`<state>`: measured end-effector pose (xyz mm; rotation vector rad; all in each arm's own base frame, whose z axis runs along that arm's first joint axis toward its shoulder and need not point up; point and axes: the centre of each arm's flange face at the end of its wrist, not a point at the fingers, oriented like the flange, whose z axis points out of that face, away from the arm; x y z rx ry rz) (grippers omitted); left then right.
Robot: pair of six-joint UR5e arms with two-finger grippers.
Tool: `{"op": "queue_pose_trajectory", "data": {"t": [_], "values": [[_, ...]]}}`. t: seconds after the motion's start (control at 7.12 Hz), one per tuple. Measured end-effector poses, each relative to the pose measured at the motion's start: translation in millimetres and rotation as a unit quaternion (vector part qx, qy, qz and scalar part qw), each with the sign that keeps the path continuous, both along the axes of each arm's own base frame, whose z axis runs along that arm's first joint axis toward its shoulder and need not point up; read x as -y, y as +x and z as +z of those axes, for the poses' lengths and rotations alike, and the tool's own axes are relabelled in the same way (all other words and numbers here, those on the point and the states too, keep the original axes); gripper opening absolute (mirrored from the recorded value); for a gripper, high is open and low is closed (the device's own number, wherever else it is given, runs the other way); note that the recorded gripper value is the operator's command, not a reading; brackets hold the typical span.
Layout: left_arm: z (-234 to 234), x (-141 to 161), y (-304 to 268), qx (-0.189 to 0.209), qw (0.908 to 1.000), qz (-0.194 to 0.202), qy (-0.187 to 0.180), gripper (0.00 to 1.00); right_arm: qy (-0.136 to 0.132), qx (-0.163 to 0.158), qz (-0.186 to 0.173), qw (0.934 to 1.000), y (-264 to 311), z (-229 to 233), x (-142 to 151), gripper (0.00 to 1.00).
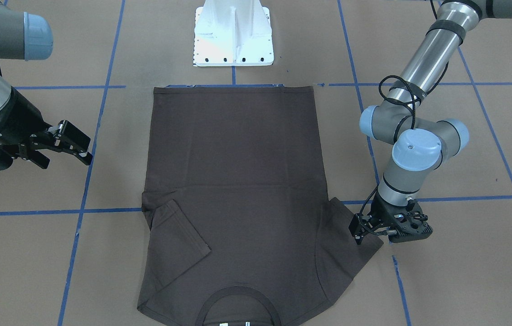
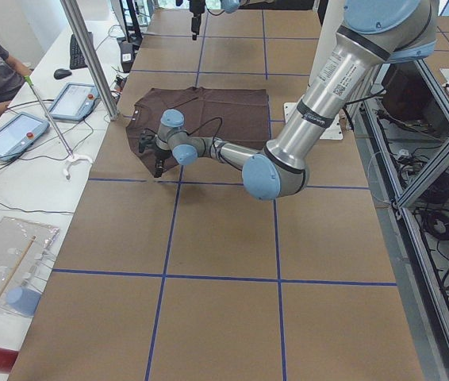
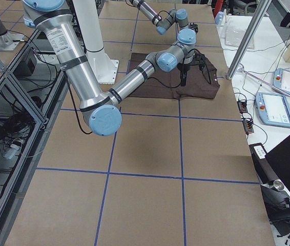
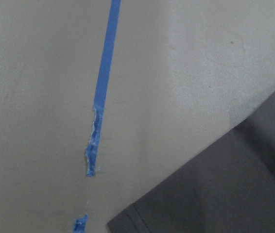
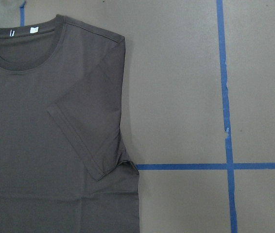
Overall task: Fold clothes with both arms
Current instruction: 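Lower the left gripper onto the sleeve nearest it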
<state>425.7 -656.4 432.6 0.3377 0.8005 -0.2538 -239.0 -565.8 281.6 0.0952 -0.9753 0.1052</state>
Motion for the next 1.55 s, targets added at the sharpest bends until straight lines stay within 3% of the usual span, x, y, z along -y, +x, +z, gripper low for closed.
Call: {"op": "queue_pose_trajectory", "data": {"t": [0.42,0.84,1.55], "values": [[5.7,0.9,-0.2,0.003,1.0000,-0.001,-0.001,0.83,-0.002,-0.001,0.000,1.0000,-0.4,1.2,0.7,1.00],[11.8,2.3,-2.7,0.008,1.0000,-0.004,-0.004,0.64,-0.001,-0.001,0.000,1.0000,-0.3,0.8,0.5,1.00],[10.4,3.8,-2.7,0.010,0.9999,-0.011,-0.002,0.07,-0.002,-0.001,-0.001,1.0000,-0.5,2.8,0.7,1.00]]}}
